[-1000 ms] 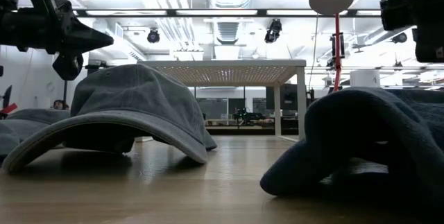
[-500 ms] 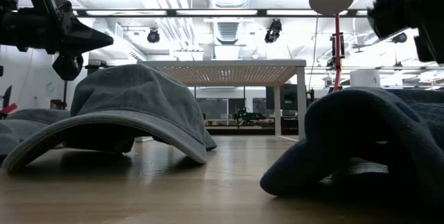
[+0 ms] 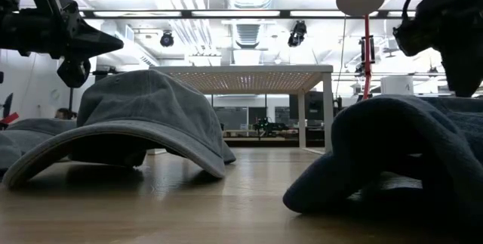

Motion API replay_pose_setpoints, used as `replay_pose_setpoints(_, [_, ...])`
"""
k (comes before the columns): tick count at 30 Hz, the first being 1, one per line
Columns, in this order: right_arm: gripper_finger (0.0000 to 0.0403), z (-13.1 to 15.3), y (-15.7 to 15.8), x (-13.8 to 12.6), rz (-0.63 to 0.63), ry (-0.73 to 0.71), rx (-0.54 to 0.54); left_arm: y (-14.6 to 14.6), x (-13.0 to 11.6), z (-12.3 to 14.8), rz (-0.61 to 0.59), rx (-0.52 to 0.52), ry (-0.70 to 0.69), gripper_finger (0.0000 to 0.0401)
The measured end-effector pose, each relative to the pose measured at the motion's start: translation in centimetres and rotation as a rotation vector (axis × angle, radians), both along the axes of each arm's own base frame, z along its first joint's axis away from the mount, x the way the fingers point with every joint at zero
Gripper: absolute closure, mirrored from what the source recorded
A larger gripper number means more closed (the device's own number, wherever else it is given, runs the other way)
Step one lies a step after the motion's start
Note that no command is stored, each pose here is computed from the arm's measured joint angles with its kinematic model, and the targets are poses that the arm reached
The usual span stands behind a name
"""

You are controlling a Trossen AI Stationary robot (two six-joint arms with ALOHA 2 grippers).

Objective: Pick & Place hat
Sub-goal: Put the blue cap on the shelf

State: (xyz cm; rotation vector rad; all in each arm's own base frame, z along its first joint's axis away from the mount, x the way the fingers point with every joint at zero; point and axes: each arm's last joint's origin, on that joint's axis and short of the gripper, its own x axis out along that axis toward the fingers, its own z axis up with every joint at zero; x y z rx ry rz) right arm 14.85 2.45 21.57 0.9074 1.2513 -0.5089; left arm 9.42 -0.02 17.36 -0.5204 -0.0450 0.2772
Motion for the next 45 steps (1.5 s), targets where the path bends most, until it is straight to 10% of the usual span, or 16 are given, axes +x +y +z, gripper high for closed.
replay_pose_setpoints(29, [0.0152, -7.7, -0.3, 1.3, -0.199, 0.116, -0.157, 0.0, 0.0, 0.0, 0.001, 0.0, 0.0, 0.0401])
replay_pose_setpoints(45, [0.0376, -6.5, -0.2, 1.1, -0.103, 0.153, -0.126, 0.0, 0.0, 0.0, 0.0, 0.0, 0.0, 0.0401])
